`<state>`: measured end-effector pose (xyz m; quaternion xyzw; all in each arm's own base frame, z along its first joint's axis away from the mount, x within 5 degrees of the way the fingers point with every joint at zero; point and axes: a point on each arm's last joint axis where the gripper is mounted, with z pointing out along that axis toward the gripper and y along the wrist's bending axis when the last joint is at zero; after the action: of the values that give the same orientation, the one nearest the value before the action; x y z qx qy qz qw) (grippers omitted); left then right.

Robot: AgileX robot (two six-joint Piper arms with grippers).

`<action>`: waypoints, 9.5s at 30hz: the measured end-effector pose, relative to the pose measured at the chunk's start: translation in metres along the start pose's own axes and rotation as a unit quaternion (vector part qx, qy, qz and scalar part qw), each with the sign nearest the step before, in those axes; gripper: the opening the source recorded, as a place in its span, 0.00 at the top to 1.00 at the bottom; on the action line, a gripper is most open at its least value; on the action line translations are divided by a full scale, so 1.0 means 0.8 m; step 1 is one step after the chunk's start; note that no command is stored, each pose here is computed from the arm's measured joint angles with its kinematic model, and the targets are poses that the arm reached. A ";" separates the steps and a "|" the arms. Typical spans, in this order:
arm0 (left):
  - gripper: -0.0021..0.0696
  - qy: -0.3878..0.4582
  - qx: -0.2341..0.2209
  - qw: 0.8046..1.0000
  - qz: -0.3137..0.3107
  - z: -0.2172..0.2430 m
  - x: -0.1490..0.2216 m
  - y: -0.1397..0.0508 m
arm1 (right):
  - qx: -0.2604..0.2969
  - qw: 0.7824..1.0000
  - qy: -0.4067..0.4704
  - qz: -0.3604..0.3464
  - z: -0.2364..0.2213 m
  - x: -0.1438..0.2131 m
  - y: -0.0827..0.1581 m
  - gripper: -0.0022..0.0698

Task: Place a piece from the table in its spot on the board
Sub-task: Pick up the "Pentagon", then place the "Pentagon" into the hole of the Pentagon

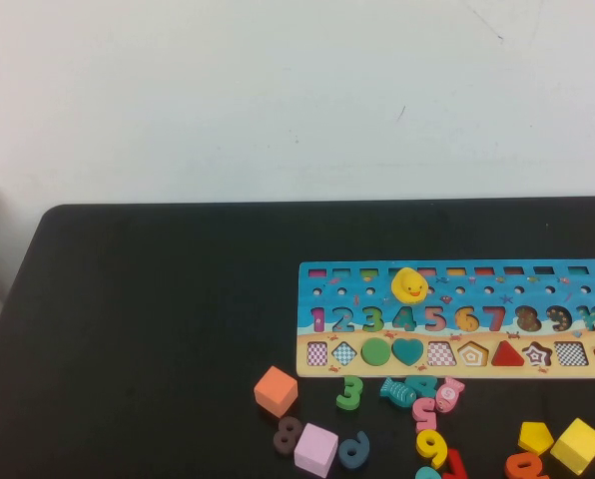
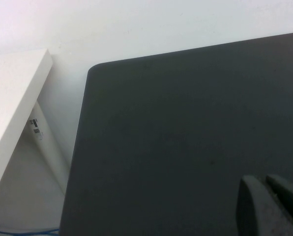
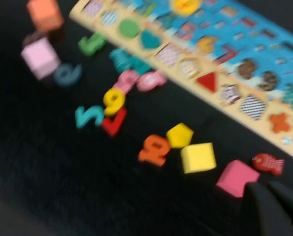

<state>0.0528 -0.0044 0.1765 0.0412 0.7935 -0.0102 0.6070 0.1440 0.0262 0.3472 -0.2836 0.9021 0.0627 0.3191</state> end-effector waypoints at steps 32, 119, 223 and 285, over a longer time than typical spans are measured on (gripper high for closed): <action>0.97 0.002 0.000 1.000 0.000 0.000 0.000 0.000 | 0.039 0.962 0.267 0.050 0.301 -0.042 0.012 0.68; 0.97 0.003 0.001 1.000 -0.001 0.000 0.001 0.000 | 0.034 0.940 0.325 0.102 0.402 0.021 -0.035 0.37; 0.97 0.003 0.001 1.000 0.000 0.000 0.001 0.000 | -0.013 0.961 0.267 0.077 0.460 -0.088 -0.033 0.46; 0.97 0.004 0.001 1.000 0.000 0.000 0.001 0.000 | 0.010 0.950 0.286 0.124 0.461 -0.083 -0.033 0.26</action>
<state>0.0526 -0.0045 0.1758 0.0419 0.7958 -0.0104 0.6040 0.3999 0.1439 0.0990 -0.1727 0.9841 0.0090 0.0399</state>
